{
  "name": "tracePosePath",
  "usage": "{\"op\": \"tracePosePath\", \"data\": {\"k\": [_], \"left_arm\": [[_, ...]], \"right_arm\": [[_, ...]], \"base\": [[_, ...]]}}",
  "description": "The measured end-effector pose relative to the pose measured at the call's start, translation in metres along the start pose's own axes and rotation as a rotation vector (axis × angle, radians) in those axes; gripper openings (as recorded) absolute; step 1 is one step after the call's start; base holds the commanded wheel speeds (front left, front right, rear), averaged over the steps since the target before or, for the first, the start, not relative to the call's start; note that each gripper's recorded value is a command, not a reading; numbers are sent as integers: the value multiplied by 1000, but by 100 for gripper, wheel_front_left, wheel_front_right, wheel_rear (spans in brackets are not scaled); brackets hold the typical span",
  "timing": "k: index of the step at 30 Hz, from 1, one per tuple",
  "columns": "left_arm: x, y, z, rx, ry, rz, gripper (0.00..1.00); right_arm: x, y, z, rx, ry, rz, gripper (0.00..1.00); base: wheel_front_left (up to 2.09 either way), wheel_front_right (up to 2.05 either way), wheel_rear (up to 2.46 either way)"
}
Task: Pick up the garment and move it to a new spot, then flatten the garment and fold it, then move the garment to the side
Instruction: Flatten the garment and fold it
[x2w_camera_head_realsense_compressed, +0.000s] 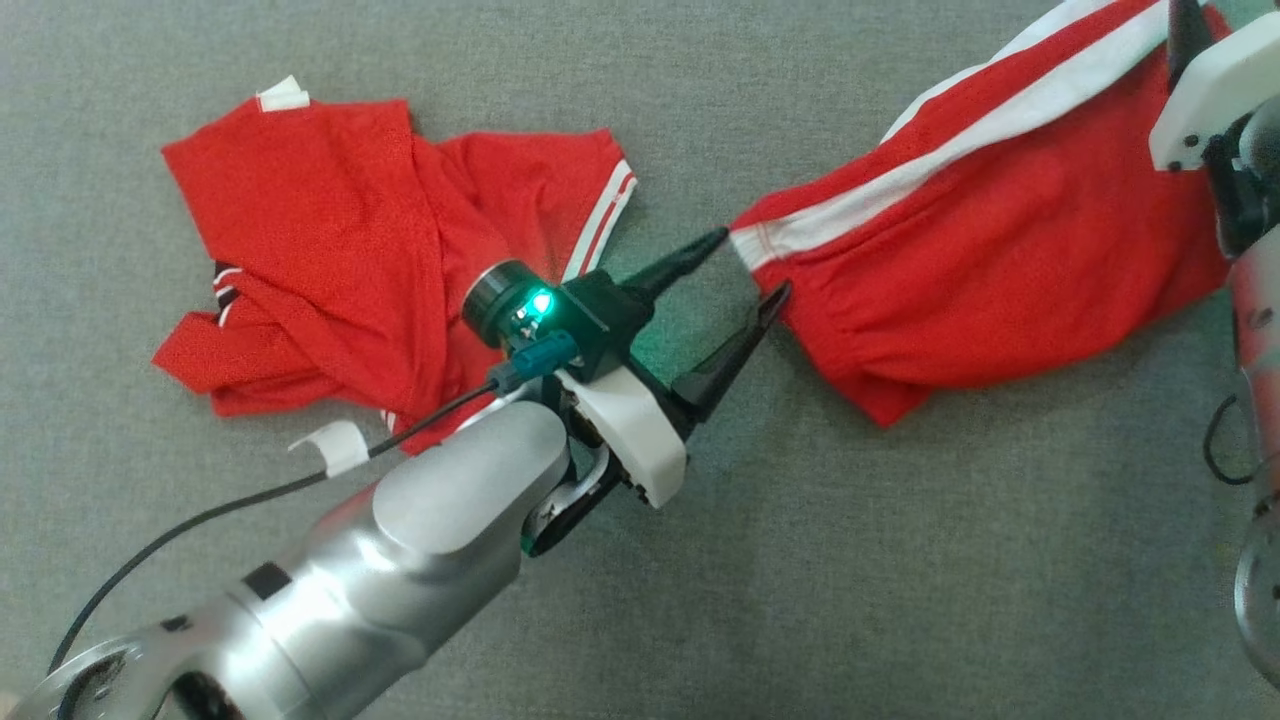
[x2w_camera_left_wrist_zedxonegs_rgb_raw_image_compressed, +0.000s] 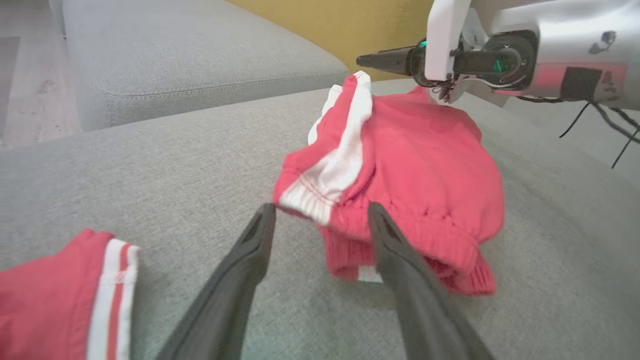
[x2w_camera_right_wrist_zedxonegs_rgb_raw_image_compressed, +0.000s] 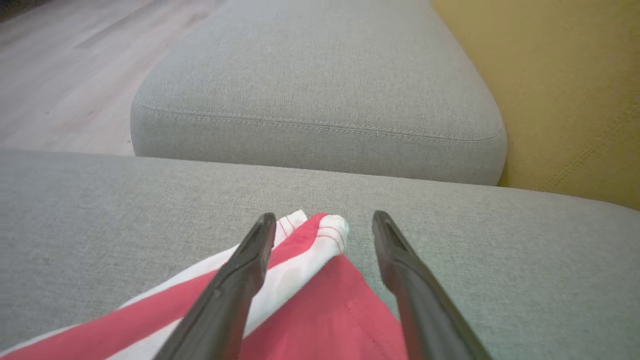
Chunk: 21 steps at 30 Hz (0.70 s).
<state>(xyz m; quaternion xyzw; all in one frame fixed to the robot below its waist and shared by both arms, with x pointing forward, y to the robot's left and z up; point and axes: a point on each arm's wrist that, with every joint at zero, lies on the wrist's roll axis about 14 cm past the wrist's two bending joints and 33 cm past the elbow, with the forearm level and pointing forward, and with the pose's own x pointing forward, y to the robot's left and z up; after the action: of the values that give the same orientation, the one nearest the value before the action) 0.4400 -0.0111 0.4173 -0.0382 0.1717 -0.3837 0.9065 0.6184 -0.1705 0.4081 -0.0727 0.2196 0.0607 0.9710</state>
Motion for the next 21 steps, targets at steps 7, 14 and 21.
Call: {"op": "tracePosePath", "data": {"k": [7, 14, 21], "left_arm": [[-7, 12, 26, 9, -81, 71, 100], [-32, 31, 75, -4, -240, 215, 100], [-64, 36, 115, -14, -392, 308, 100]], "right_arm": [[-17, -3, 33, 68, -141, 1, 100], [-65, -10, 92, 130, -391, 5, 100], [-118, -18, 89, 145, -490, 16, 100]], "base": [[0, 0, 0], [0, 0, 0], [0, 0, 0]]}}
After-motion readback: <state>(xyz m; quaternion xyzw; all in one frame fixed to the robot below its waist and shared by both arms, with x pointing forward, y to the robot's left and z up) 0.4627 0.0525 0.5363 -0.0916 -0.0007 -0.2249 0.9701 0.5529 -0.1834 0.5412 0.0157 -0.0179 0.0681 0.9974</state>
